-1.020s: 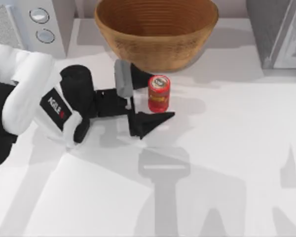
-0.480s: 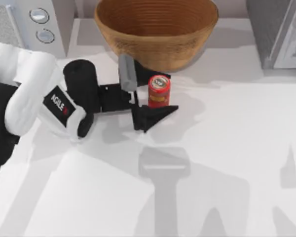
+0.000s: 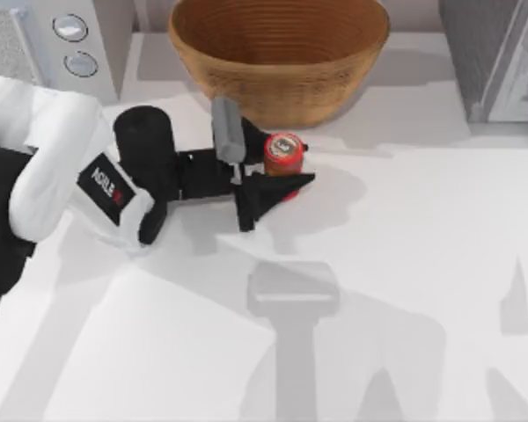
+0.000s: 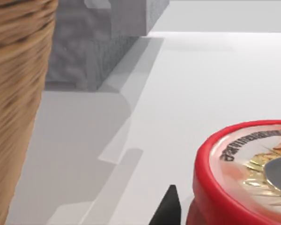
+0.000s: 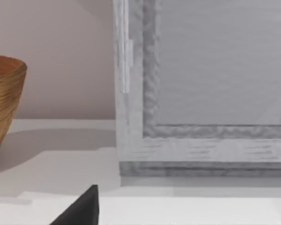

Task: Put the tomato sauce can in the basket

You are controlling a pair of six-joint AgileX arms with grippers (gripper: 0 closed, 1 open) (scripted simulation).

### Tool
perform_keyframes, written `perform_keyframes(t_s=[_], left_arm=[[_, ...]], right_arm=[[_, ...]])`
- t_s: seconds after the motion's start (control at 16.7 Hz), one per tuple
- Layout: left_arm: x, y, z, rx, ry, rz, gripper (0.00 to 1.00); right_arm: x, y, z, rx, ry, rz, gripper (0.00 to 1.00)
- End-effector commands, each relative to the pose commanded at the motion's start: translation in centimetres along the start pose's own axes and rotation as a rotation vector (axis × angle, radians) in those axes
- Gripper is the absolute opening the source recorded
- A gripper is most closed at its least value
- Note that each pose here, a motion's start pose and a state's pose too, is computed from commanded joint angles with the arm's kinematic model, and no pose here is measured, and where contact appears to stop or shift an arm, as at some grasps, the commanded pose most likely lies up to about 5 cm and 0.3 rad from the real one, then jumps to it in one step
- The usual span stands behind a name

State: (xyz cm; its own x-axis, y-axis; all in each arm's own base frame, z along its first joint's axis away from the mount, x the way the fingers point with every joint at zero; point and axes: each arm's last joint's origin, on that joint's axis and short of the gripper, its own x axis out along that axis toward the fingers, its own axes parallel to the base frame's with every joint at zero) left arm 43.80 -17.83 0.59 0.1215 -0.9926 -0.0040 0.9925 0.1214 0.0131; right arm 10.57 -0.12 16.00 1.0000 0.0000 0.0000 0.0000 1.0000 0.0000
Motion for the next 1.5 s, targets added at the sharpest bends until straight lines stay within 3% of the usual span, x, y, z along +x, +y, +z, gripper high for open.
perform_keyframes(t_s=[0.18,0.24,0.78,1.02,1.5], left_arm=[[0.0,0.0,0.0,0.000,0.000,0.000,0.02],[0.0,0.0,0.0,0.000,0.000,0.000,0.00],[-0.2,0.0,0.0,-0.001,0.001,0.003,0.00],[-0.8,-1.5,0.3,-0.045,0.020,-0.017,0.00],[-6.8,-5.0,6.5,-0.040,0.015,-0.010,0.00]], right_arm=[[0.0,0.0,0.0,0.000,0.000,0.000,1.00],[0.0,0.0,0.0,0.000,0.000,0.000,1.00],[0.0,0.0,0.0,0.000,0.000,0.000,1.00],[0.0,0.0,0.0,0.000,0.000,0.000,1.00],[0.0,0.0,0.0,0.000,0.000,0.000,1.00]])
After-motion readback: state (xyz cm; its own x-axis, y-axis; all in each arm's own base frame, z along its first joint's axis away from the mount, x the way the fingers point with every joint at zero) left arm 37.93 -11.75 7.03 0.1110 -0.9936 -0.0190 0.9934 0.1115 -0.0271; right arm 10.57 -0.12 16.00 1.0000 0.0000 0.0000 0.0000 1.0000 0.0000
